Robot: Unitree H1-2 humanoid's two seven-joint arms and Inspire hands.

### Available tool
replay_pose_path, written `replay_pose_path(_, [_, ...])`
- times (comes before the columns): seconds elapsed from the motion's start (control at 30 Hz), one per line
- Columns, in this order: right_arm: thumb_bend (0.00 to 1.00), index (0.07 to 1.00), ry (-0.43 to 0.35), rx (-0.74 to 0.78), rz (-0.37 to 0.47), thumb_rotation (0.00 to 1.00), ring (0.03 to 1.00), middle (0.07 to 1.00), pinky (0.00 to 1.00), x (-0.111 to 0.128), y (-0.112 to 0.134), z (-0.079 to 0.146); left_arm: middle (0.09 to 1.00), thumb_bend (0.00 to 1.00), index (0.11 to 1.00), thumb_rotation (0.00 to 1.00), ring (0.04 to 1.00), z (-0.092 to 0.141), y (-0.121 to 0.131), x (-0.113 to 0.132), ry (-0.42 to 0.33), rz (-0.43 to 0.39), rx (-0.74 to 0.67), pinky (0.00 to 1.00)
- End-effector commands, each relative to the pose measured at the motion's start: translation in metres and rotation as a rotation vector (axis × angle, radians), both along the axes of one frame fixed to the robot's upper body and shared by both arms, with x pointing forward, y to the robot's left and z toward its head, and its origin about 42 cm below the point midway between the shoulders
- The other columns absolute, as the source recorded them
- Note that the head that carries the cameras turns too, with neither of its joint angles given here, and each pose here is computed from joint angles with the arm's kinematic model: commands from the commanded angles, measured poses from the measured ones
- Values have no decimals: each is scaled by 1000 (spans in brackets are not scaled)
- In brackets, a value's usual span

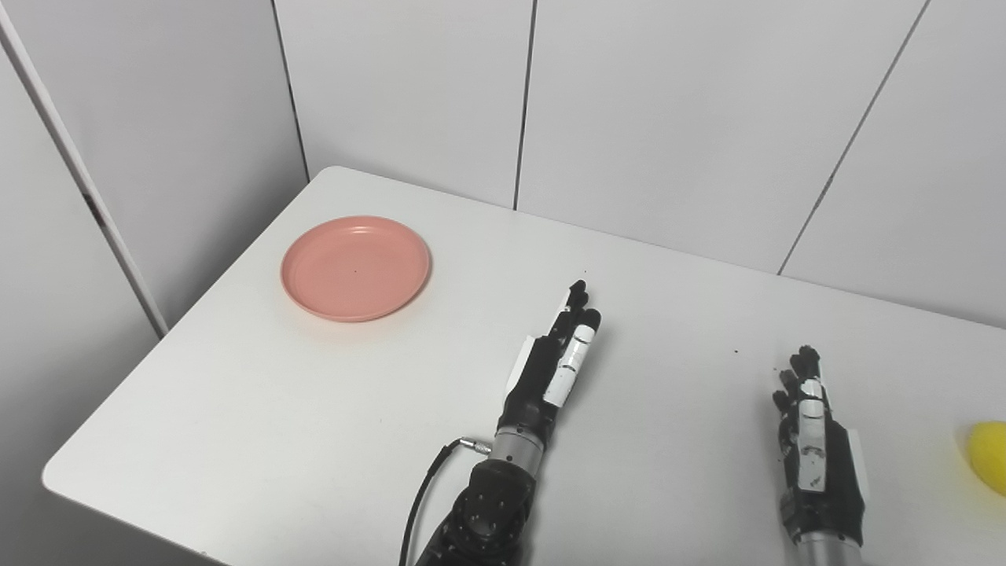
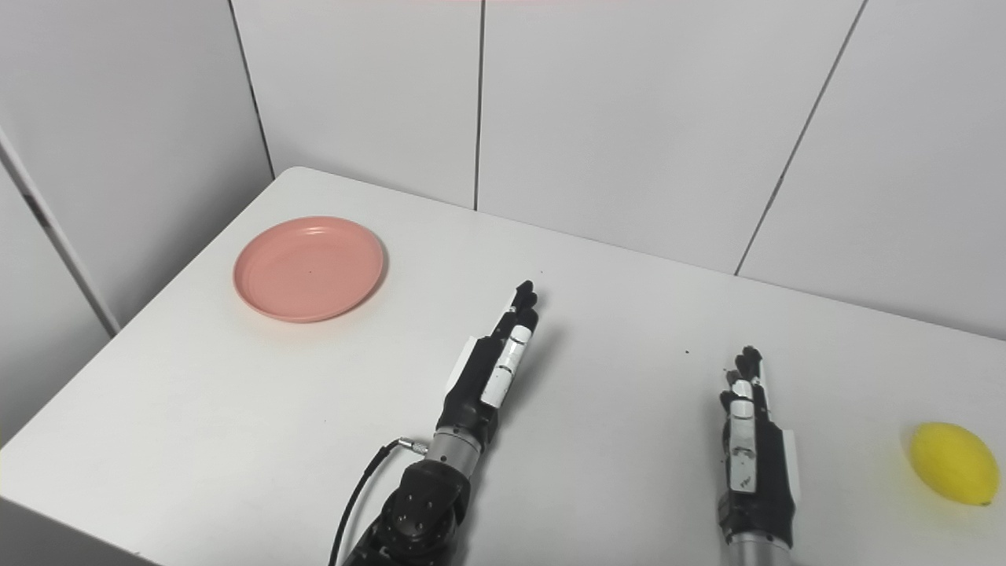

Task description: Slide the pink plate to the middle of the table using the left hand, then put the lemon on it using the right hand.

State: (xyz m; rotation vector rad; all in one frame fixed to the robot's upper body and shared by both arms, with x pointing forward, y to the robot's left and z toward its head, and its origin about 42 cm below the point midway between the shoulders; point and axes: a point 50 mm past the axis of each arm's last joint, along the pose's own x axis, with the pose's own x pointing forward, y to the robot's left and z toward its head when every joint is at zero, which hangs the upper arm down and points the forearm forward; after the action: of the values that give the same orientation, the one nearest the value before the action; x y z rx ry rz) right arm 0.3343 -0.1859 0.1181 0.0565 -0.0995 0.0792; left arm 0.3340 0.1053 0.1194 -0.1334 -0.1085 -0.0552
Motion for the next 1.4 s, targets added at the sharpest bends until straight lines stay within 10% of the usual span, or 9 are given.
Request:
replay_pose_path(0.0, [743, 978, 29, 8, -4, 1000, 1000, 1000, 1000, -7, 0, -18, 994, 625, 991, 1000, 1000, -2, 3, -3, -31, -23, -11, 1000])
replay_pose_path(0.83, [701, 972, 14, 19, -18, 1000, 1000, 998, 1000, -4, 7, -29, 728, 658, 717, 1000, 721, 51, 68, 34, -252, 167, -72, 815])
replay_pose_path(1.37, [667, 973, 1, 14, -15, 1000, 1000, 1000, 1000, 0, 10, -32, 713, 689, 699, 1000, 713, 81, 121, 44, -337, 274, 9, 794])
